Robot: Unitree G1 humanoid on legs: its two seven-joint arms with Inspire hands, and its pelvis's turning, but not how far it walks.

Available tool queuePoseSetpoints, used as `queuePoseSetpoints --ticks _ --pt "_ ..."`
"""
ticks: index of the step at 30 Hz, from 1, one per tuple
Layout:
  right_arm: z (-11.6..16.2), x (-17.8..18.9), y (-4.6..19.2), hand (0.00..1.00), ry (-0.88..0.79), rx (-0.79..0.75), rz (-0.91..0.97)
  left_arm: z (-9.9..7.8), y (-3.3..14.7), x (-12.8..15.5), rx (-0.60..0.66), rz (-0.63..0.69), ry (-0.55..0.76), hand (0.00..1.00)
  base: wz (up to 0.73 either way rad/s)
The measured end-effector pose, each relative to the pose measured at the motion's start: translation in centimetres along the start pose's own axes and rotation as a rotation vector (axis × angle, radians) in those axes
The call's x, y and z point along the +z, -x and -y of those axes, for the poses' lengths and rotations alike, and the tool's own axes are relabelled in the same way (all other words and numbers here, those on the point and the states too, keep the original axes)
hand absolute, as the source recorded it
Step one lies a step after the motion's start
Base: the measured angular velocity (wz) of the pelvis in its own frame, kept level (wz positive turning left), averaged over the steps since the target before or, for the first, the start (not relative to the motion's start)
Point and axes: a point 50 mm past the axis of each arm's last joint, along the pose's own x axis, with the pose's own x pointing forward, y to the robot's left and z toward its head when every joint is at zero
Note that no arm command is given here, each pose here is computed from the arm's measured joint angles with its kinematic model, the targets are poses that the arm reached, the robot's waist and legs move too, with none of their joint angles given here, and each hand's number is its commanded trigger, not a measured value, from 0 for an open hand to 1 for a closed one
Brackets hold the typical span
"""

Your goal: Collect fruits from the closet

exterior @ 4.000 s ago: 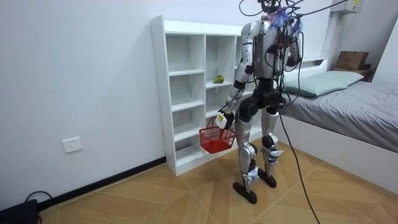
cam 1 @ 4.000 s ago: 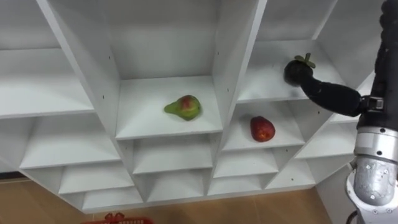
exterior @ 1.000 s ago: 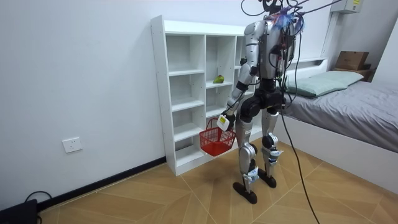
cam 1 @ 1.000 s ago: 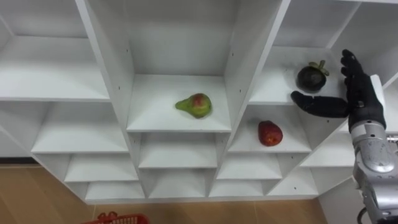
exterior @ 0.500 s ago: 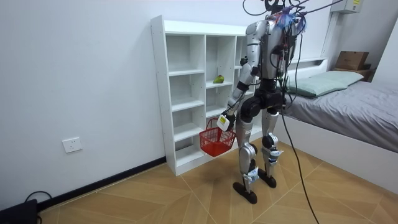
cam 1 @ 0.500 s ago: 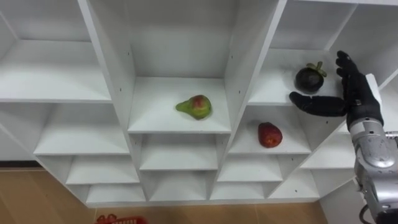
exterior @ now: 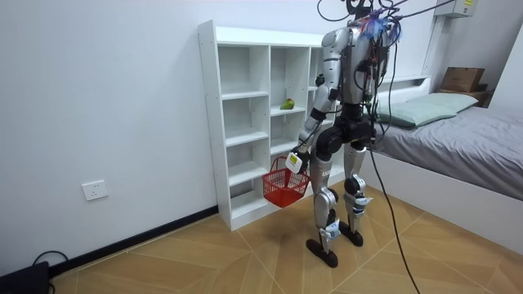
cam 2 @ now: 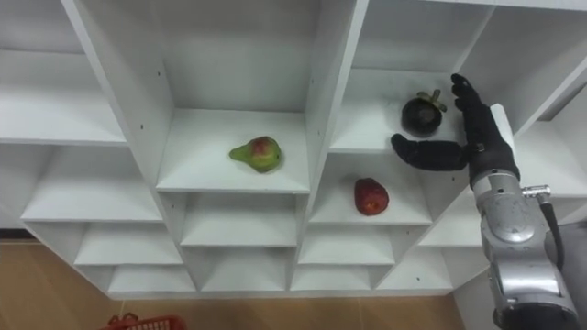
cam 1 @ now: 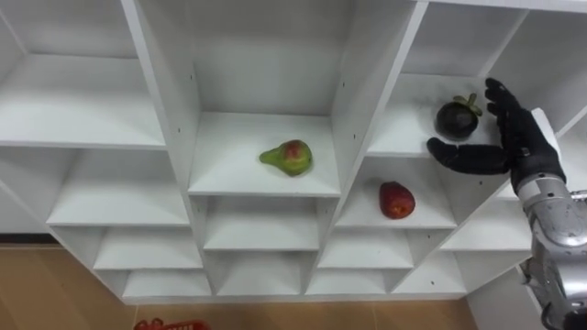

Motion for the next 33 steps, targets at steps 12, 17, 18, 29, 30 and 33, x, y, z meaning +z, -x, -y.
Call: queuePoseSetpoints --ticks 12,17,18,29,30,33 --pt "-0.1 0.2 0.0 0.0 0.044 0.021 0.008 0.1 -0.1 0.3 -0.014 0.005 -0.003 1.0 0.0" --pt "-0.1 0.2 0.0 0.97 0.051 0.023 0.01 0.1 -0.1 0.3 -0.014 0.005 -0.006 1.0 0.0" --pt "-0.1 0.2 0.0 1.0 0.058 0.021 0.012 0.1 -0.1 0.3 -0.014 0.005 -0.006 1.0 0.0" --pt "0.2 1.8 -0.8 1.0 0.195 0.005 0.063 0.1 -0.1 0.3 -0.015 0.006 -0.007 1.0 0.0" --pt "0.2 1.9 -0.9 1.0 0.201 0.006 0.065 0.1 -0.1 0.3 -0.016 0.006 -0.007 1.0 0.0" --pt "0.0 2.0 -1.0 1.0 0.213 0.011 0.07 0.1 -0.1 0.3 -0.016 0.007 -0.007 1.0 0.0"
